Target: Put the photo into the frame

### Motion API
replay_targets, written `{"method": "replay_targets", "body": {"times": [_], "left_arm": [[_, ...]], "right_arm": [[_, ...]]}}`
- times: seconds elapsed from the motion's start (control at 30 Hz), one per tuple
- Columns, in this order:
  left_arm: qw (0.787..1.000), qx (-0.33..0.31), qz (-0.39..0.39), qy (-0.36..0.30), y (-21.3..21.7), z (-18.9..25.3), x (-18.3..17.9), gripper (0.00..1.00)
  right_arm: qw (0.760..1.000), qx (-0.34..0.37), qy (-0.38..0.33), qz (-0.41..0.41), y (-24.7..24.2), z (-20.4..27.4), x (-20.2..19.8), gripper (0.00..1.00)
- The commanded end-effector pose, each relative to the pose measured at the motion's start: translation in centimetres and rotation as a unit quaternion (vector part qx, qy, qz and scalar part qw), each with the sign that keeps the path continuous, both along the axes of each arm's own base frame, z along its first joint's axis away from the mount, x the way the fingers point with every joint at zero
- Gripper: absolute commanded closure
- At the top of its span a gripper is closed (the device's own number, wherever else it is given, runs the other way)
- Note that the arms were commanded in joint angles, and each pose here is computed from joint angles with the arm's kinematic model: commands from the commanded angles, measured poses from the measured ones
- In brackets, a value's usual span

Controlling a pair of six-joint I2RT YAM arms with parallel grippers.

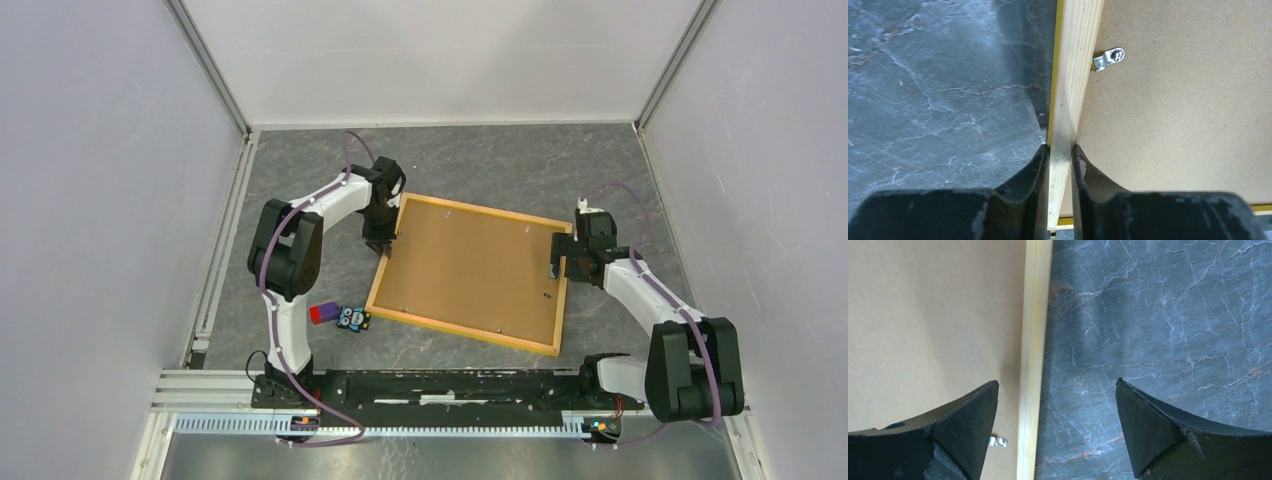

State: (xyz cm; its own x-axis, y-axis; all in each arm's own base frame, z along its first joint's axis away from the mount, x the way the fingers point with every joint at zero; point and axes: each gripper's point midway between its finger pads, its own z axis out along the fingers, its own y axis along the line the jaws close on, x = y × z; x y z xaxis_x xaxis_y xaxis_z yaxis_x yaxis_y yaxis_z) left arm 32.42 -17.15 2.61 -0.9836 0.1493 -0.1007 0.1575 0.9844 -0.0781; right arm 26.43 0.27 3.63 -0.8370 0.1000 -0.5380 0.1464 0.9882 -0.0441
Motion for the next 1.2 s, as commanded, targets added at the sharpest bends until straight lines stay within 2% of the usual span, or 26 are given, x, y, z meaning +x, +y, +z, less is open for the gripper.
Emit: {"method": "replay_targets", "body": {"times": [0.0,0.13,0.23,0.4,0.77,0.97,1.17], "left_arm": [[0.998,-0.031,0.043,-0.020,-0.4,0.3,1.4,0.98],[0.998,-0.033,0.044,-0.020,-0.4,0.4,1.3,0.98],[0.998,-0.042,0.044,-0.016,-0.7,0.4,1.3,0.98],[0.998,-0.042,0.044,-0.013,-0.8,0.3,1.2,0.98],[0.998,-0.051,0.043,-0.010,-1.1,0.4,1.2,0.98],[0.998,-0.056,0.043,-0.008,-1.2,0.5,1.0,0.98],[0.997,-0.057,0.043,-0.008,-1.3,0.5,1.0,0.98]], "right_arm": [[0.999,0.000,-0.032,0.025,0.6,2.1,1.0,0.09],[0.995,0.043,-0.025,0.085,3.6,1.7,0.3,0.09],[0.994,0.037,-0.005,0.107,4.6,1.0,-0.6,0.11],[0.996,0.010,0.011,0.088,3.9,0.4,-1.4,0.15],[0.998,0.012,0.036,0.055,3.3,-0.5,-3.7,0.19],[0.998,0.023,0.028,0.058,3.8,-0.1,-3.8,0.24],[0.997,0.033,0.032,0.068,4.3,-0.3,-4.1,0.25]]}}
